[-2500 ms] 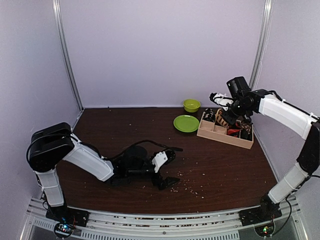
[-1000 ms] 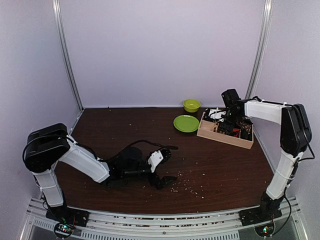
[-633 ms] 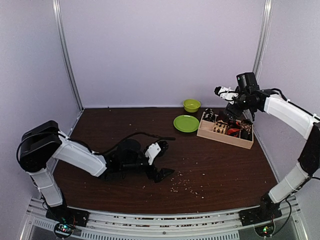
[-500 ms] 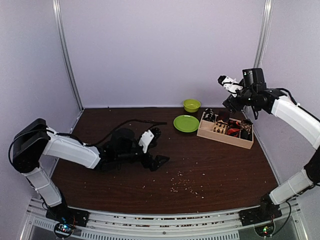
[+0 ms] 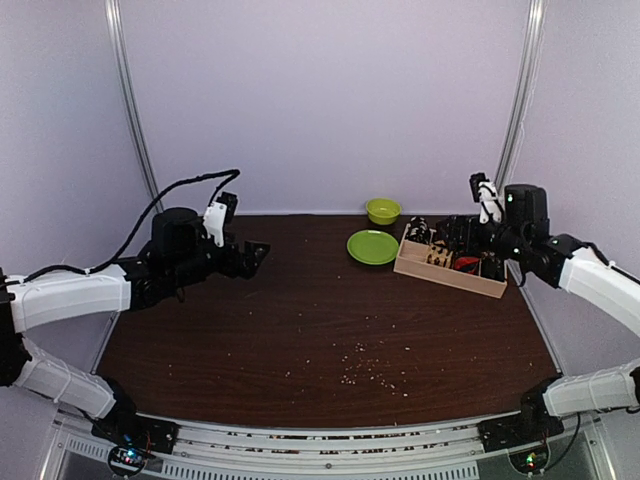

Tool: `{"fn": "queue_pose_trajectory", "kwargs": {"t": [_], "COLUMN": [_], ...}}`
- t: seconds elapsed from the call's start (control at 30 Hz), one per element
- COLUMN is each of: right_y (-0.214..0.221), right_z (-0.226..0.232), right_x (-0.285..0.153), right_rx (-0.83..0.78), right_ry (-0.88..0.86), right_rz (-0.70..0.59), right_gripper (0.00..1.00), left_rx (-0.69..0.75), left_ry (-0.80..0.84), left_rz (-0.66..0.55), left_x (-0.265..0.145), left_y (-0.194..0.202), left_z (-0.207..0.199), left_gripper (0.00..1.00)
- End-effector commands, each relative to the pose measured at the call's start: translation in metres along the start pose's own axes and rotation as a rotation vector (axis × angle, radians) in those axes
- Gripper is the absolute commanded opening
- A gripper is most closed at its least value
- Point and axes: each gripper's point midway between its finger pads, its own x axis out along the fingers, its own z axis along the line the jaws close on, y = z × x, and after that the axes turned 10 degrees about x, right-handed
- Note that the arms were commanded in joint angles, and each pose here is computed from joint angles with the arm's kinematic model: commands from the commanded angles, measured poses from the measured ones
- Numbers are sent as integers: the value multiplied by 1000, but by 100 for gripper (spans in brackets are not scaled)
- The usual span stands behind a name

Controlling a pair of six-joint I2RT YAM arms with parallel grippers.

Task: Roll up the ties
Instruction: Reset both arms

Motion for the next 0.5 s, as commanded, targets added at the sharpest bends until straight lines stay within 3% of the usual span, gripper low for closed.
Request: {"fn": "queue_pose_trajectory", "kwargs": {"t": [0.0,0.2,0.47], "right_y": [47,109,121], "right_z": [3,-15,-31], "right_x": [5,5,-12], "right_rx": [227,307,312], "right_ry": [-105,-84,-40], "right_rz": [13,89,36], "right_gripper": [99,99,99], "left_rx": [-73,-208,-268], "left_ry": [-144,-174,-195], "left_rz": [137,189,214], "left_x": [-17,-30,-31], "left_y": [53,100,116], "left_z": [29,31,32], "left_gripper": [98,98,98]}}
